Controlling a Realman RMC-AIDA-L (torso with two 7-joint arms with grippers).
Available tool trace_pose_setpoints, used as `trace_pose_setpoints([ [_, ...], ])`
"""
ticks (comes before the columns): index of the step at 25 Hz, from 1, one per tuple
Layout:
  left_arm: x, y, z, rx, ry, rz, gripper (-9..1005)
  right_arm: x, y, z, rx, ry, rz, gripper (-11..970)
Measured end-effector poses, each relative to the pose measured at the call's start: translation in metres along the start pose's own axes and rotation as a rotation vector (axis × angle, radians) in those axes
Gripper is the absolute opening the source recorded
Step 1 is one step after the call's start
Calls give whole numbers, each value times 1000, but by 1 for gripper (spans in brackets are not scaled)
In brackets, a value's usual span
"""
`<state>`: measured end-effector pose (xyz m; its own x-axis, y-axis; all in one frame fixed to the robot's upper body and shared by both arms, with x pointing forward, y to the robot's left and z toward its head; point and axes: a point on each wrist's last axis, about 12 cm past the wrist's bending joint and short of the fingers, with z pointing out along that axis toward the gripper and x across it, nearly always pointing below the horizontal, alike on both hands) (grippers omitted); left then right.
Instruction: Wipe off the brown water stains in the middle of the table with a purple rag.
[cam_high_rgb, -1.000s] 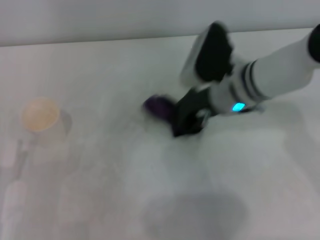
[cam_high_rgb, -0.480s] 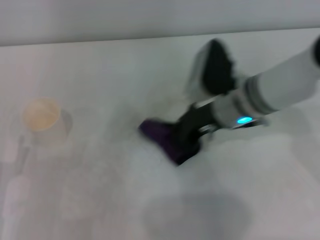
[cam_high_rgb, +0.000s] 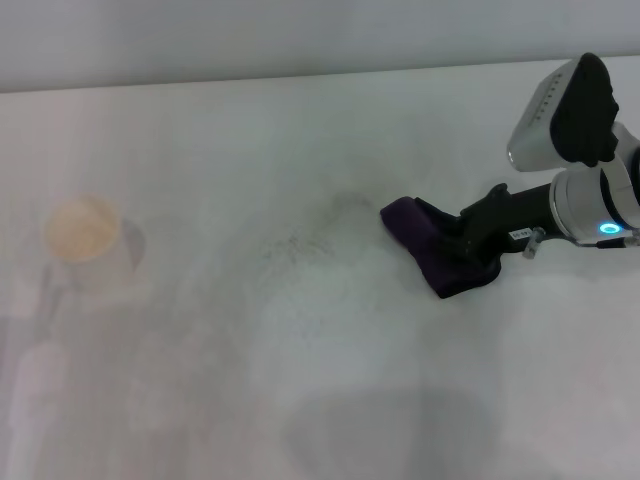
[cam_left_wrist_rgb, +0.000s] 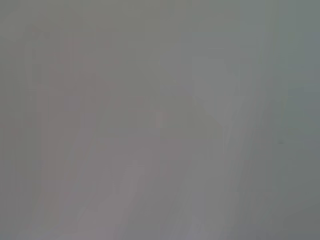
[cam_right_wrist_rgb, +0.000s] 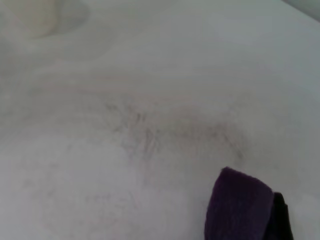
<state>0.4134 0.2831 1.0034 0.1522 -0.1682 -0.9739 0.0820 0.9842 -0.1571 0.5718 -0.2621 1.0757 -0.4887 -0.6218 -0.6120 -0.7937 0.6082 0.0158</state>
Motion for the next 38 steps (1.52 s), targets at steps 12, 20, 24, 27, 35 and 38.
trace_pose_setpoints([
  [12, -1, -1, 4, 10, -6, 2, 888, 7, -20, -51, -101, -678, 291, 473],
  [20, -1, -1, 9, 20, -13, 6, 888, 70, -17, -68, 305, -1290, 430, 801],
  [24, -2, -2, 13, 29, -15, 5, 887, 94, -11, -58, 634, -1237, 381, 847],
  [27, -2, -2, 16, 35, -17, 11, 888, 107, -9, -38, 788, -1013, 316, 853],
  [35, -2, -2, 21, 44, -16, 13, 887, 114, -7, -14, 782, -824, 335, 862],
  [38, -2, -2, 21, 45, -16, 13, 887, 113, -7, -15, 779, -833, 335, 860],
])
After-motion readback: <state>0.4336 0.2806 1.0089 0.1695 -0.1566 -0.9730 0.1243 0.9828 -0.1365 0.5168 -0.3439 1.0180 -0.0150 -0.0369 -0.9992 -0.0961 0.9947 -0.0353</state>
